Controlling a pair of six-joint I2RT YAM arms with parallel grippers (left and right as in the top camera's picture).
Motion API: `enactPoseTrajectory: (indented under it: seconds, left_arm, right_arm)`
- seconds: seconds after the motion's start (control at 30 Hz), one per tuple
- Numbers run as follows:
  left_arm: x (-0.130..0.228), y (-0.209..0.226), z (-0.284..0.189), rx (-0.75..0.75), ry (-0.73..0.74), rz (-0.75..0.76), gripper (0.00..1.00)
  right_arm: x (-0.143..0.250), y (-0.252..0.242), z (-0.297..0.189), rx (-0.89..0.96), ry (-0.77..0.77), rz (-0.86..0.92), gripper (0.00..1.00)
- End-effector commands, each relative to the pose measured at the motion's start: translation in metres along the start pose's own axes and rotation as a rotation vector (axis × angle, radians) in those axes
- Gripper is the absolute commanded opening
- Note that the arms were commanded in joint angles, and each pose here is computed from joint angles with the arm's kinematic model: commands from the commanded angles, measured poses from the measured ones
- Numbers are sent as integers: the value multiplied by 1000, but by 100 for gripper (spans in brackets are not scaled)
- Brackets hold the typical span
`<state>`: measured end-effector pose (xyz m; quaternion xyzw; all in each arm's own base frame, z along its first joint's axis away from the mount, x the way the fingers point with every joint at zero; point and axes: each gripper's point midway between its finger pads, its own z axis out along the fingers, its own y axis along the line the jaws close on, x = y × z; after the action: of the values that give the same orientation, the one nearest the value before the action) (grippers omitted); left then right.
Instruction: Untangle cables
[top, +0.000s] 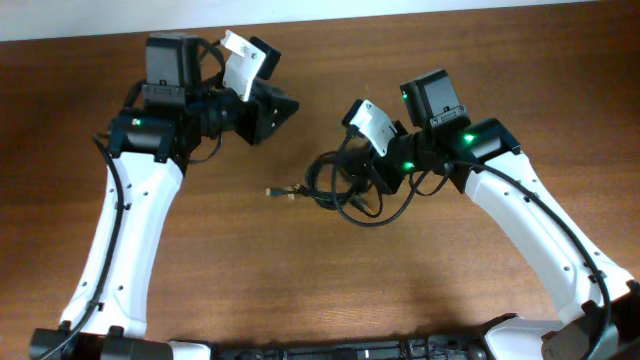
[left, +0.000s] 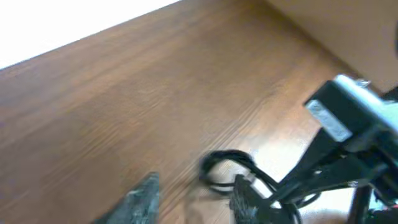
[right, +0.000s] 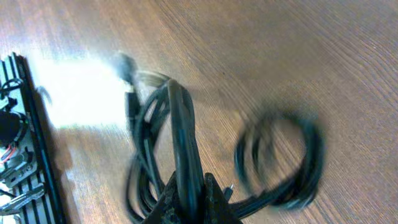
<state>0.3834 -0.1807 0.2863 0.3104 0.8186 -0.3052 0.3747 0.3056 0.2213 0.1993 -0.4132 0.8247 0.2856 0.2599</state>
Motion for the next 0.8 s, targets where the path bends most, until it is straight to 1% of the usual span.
enactPoseTrajectory:
  seconds: [0.0,0.07,0.13,0.17,0.2,0.23,0.3,0.37,0.47,0.5,0.57,0.6,0.63,0.67,0.7,0.77]
  left_arm:
    - [3,0,-7,-50,31,16,99]
    - [16,-4,-7,-36,81,-25,99]
    - [31,-9,-9,-21,138,-70,100]
    - [37,-11,-10,-15,160,-88,97]
    - [44,-19,-11,25,185,-63,94]
    - [46,-28,-12,78,189,-16,94]
    - [55,-48,-10,157,218,47,100]
    - [61,-61,-8,197,247,103,99]
    - [65,-77,-3,239,268,159,100]
    - [66,-77,-2,231,277,167,98]
    - [71,-72,0,189,308,184,83]
    - [71,-71,0,182,311,186,70]
    - [72,-70,0,178,313,186,49]
    - [71,-70,0,178,310,189,21]
    - [70,-69,1,176,305,192,0]
    - [69,-69,1,175,302,194,0]
  right_arm:
    - [-9,18,-2,-112,-54,0,4]
    - [-13,27,-3,-163,-75,0,4]
    - [-13,28,-3,-166,-77,-1,4]
    - [-14,27,-3,-165,-80,-2,4]
    - [-17,28,-4,-169,-93,-9,4]
    - [-21,28,-4,-173,-109,-20,4]
    - [-34,27,-6,-177,-155,-9,4]
    - [-41,26,-7,-178,-181,-1,4]
    - [-51,40,-12,-264,-235,-34,4]
    - [-54,44,-14,-286,-249,-43,4]
    - [-54,44,-14,-289,-249,-43,4]
    - [-54,44,-14,-289,-249,-43,4]
    - [-54,44,-14,-289,-249,-42,4]
    - [-54,44,-14,-289,-248,-42,4]
    - [-54,44,-14,-288,-248,-41,4]
    - [-52,45,-14,-291,-243,-35,4]
